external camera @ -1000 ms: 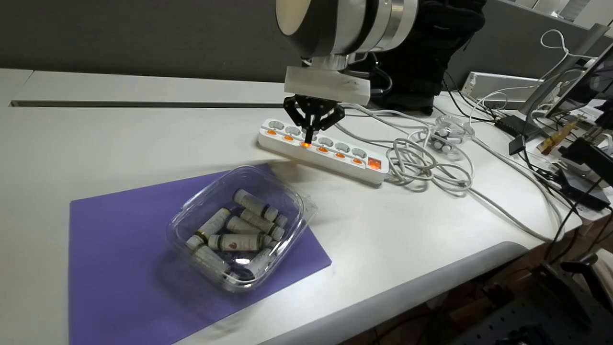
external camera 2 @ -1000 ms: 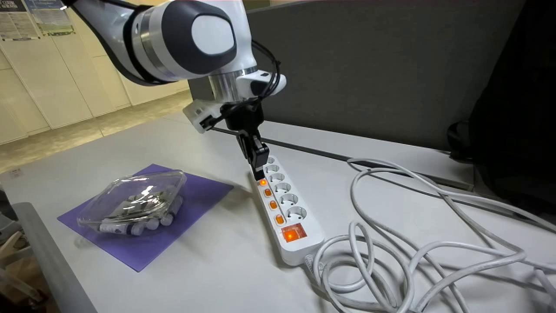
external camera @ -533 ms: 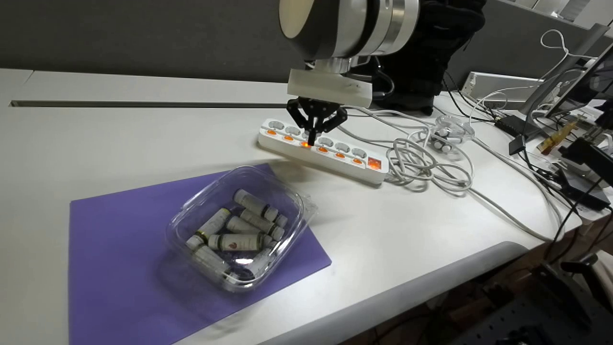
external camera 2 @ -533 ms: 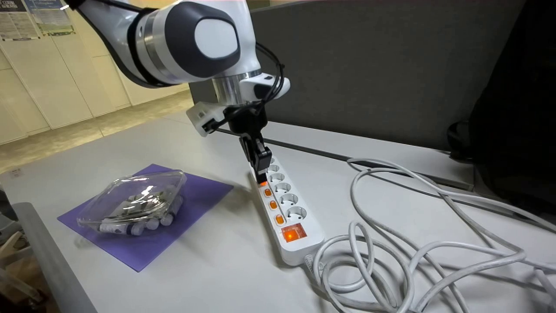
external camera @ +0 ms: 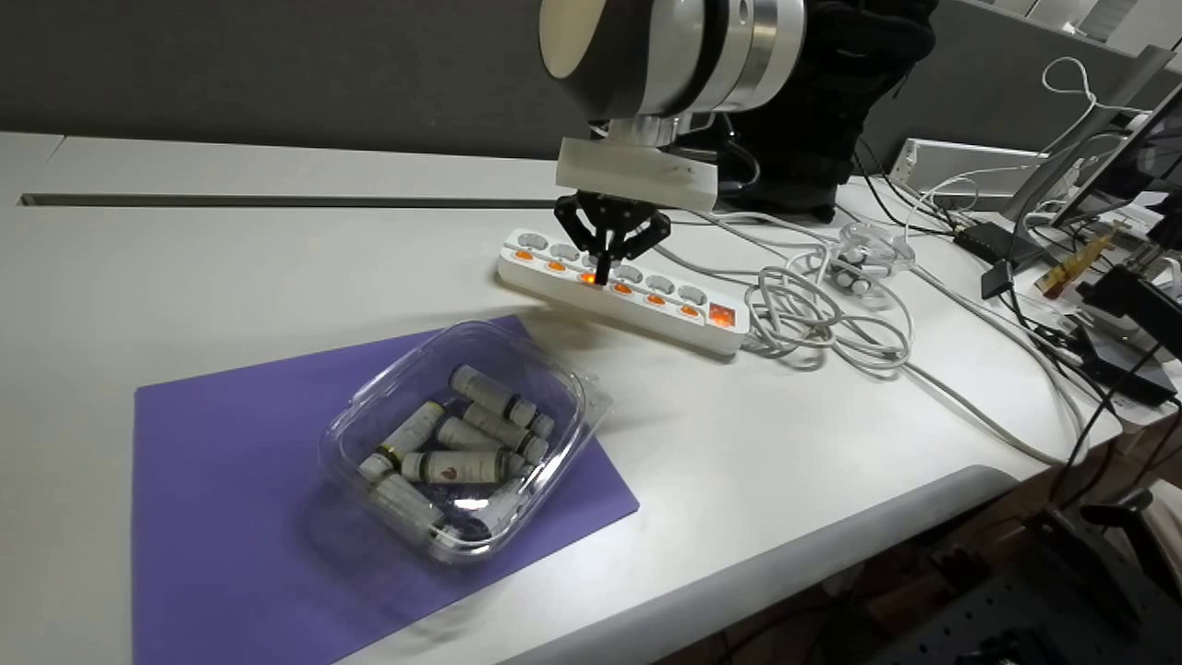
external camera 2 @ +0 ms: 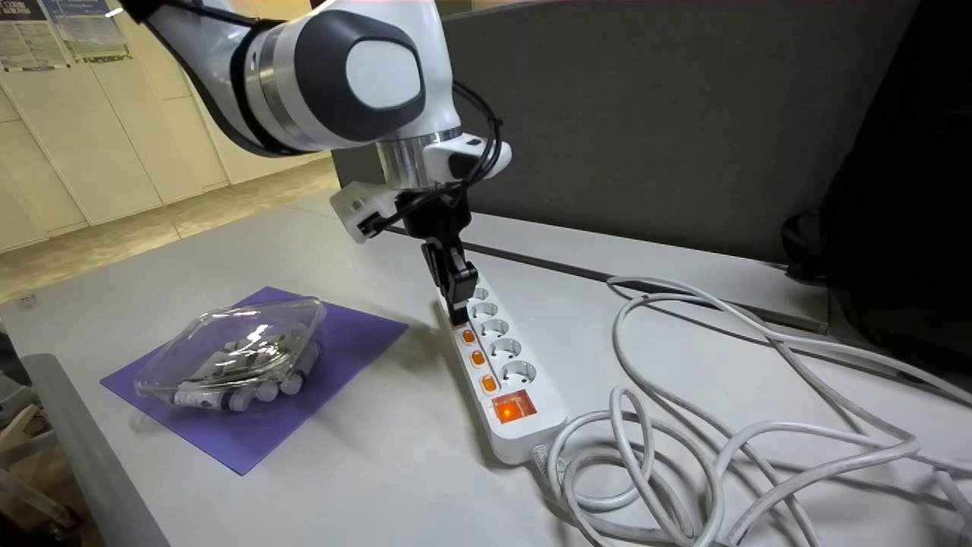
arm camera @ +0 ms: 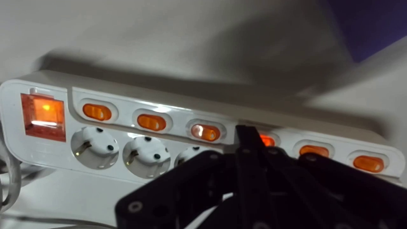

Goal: Turn off the third switch from the left

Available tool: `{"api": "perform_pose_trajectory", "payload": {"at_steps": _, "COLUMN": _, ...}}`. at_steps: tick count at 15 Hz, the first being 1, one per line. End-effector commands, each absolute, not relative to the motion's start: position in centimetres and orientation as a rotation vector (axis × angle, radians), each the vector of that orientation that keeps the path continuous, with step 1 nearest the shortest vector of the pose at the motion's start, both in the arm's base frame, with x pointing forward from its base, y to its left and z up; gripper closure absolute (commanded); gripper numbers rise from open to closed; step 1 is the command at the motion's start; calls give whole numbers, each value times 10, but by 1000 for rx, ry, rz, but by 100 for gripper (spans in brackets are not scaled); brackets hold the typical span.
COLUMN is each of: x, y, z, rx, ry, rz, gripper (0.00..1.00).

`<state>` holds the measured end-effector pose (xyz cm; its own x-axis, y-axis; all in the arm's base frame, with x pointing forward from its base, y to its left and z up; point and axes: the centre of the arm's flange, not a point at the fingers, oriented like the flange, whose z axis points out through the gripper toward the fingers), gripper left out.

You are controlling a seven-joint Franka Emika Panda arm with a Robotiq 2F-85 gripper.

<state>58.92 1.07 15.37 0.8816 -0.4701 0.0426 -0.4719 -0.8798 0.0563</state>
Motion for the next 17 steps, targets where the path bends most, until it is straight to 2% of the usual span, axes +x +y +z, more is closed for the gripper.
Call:
{"api": "perform_pose_trajectory", "payload": {"at_steps": 1, "x": 599, "y": 6, "z": 149, "rx": 2978, "ry": -759, "rz": 24, "gripper": 100}}
{"api": "perform_pose_trajectory", "payload": {"at_steps": 12, "x": 608, "y": 1, "z": 129, "rx": 2966, "ry": -752, "rz": -84, "gripper": 100}}
{"api": "perform_pose_trajectory", "payload": {"at_steps": 17, "x": 607, "y": 1, "z": 153, "rx": 2980, "ry": -762, "rz": -221, "gripper": 100}}
